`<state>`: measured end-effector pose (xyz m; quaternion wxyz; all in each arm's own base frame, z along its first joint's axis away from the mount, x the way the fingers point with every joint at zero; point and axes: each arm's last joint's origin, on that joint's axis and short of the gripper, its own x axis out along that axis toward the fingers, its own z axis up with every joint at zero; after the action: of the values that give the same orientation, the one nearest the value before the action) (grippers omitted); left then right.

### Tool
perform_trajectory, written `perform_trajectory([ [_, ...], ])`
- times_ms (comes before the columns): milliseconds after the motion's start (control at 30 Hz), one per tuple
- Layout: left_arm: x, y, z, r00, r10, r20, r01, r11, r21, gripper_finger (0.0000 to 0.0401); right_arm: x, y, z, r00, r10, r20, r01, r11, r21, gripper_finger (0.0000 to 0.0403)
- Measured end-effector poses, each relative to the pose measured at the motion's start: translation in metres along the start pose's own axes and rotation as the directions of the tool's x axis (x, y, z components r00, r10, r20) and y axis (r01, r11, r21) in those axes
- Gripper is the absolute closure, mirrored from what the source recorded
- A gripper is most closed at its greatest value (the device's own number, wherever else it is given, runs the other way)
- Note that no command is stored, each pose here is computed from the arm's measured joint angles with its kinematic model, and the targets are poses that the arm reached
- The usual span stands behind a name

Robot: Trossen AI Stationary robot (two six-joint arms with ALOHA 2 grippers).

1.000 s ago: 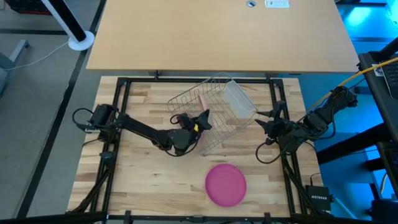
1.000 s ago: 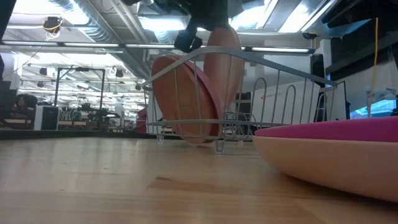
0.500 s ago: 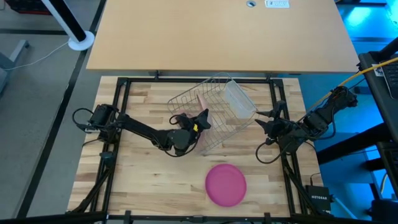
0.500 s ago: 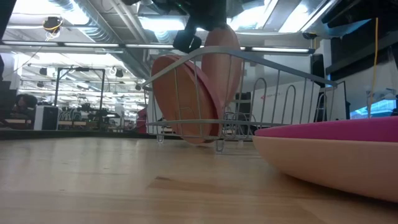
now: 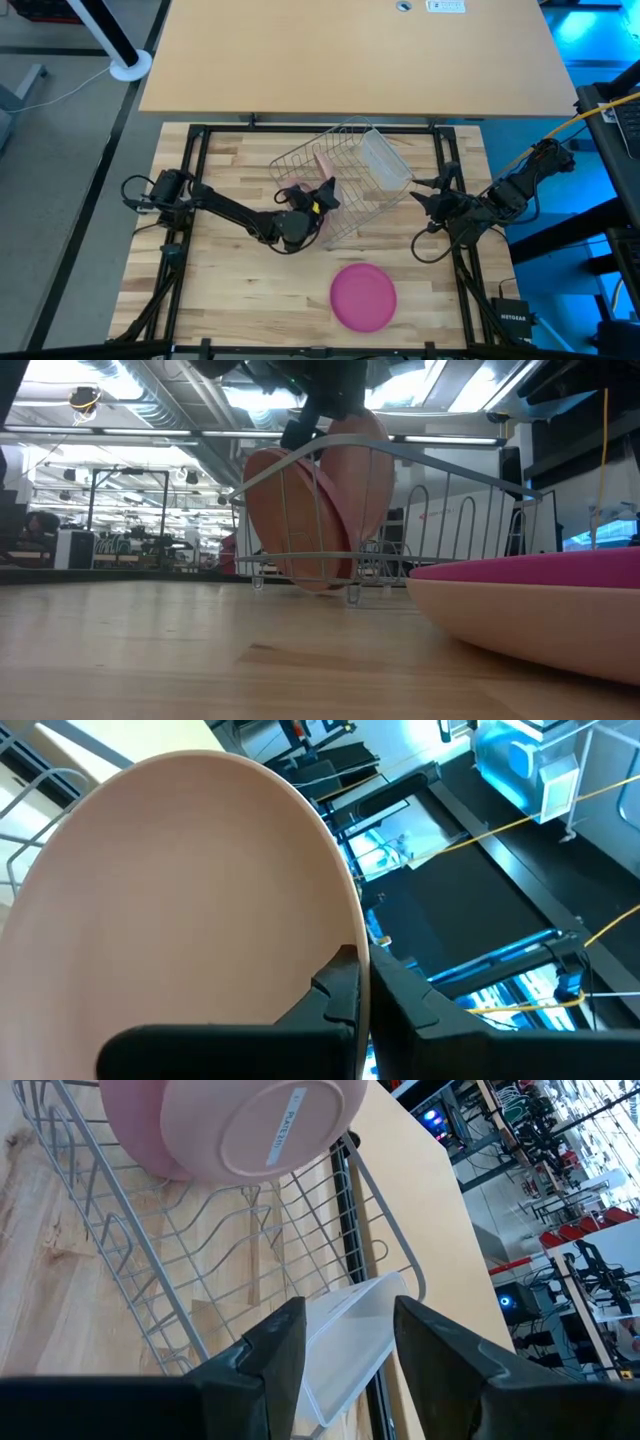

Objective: Sort dishes
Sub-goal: Put the light brown plate into the dish rack

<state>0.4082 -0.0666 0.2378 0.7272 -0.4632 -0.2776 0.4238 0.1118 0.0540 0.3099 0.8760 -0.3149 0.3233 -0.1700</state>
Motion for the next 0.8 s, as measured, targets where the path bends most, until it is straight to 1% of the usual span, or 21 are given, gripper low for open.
perform_trajectory([
  [233, -0.011, -0.001, -0.004, 1.0, -0.009, -0.025, 0.01, 0.999, 0.04, 0.0401, 0.0, 0.0, 0.0, 1.0, 0.0, -0.003, 0.0, 1.0, -0.004, 0.0244],
  [400, -0.018, -0.001, -0.007, 0.999, -0.018, -0.047, 0.02, 0.999, 0.048, 0.0389, 0.0, 0.0, 0.0, 1.0, 0.008, -0.004, -0.008, 1.0, -0.004, 0.0244],
  [533, -0.021, -0.001, -0.008, 0.998, -0.021, -0.056, 0.024, 0.999, 0.047, 0.0383, 0.0, 0.002, -0.001, 0.999, 0.054, -0.008, -0.054, 0.999, -0.004, 0.0244],
  [700, -0.022, -0.001, -0.008, 0.998, -0.022, -0.057, 0.024, 0.999, 0.045, 0.0386, 0.0, 0.003, -0.001, 0.995, 0.095, -0.012, -0.095, 0.995, -0.002, 0.0244],
  [800, -0.022, -0.001, -0.008, 0.998, -0.026, -0.064, 0.029, 0.998, 0.048, 0.0388, 0.0, 0.005, 0.0, 0.983, 0.181, -0.016, -0.181, 0.983, 0.005, 0.0244],
])
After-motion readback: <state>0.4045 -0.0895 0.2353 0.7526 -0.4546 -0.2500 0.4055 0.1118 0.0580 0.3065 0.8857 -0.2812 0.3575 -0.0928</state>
